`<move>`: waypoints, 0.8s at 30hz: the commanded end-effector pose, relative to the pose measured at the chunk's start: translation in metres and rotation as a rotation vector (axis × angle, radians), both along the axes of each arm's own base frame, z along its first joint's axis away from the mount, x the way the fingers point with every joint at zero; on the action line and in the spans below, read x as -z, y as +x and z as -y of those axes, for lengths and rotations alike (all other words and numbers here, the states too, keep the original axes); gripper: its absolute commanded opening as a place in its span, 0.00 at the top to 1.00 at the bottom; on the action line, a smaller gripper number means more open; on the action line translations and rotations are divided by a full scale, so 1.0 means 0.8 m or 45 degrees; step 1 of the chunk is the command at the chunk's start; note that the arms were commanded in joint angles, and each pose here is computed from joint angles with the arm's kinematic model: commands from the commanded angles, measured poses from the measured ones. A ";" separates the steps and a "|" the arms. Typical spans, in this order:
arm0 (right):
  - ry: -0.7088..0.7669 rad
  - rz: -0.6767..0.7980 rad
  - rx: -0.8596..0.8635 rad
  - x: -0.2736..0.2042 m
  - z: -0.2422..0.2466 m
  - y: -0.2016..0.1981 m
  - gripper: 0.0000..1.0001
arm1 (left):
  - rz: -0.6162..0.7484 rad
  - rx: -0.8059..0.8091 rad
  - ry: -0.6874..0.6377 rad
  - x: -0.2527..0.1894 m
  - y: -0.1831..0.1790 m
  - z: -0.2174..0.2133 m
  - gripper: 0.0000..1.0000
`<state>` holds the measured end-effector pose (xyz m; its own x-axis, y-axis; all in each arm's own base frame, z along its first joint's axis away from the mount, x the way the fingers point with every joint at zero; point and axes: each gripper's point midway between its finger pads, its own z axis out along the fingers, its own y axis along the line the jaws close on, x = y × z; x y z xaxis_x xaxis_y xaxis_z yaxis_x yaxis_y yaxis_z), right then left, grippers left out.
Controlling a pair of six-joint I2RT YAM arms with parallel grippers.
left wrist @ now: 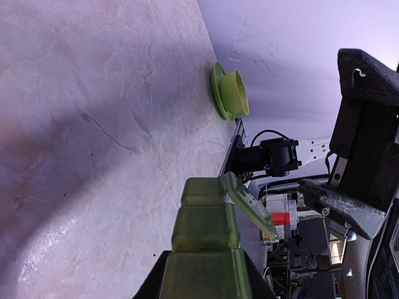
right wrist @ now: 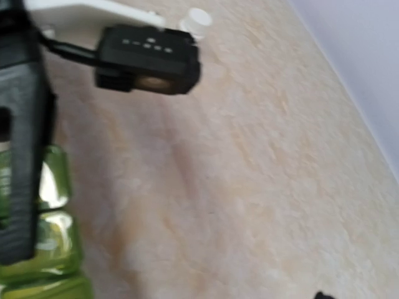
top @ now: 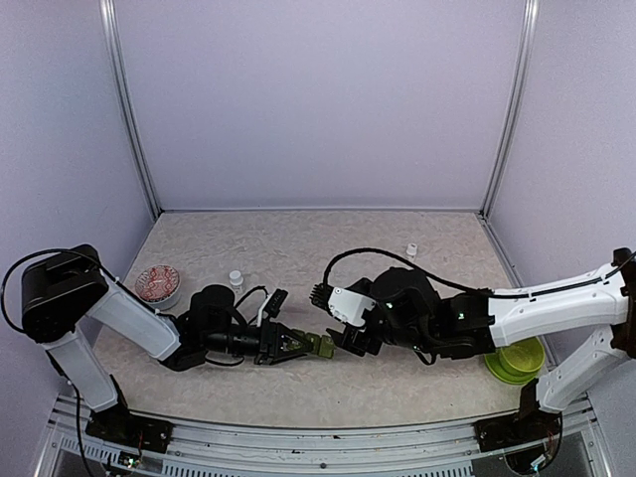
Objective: Sort the pills into containers
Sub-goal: Unscrew the lid of the pill container.
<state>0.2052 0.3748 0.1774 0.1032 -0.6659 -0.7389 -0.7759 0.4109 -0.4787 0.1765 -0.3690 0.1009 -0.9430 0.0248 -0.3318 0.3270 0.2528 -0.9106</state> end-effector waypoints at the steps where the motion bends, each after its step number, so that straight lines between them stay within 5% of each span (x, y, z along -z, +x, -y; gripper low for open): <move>1: -0.008 0.019 0.110 0.009 0.006 0.019 0.22 | 0.018 0.021 0.000 0.001 -0.004 0.003 0.73; 16: 0.123 -0.095 -0.110 -0.008 -0.008 -0.021 0.11 | 0.013 0.016 0.004 0.006 -0.004 0.003 0.74; 24: 0.012 -0.169 -0.125 0.033 -0.009 -0.026 0.01 | 0.014 0.018 -0.001 0.005 -0.004 0.003 0.73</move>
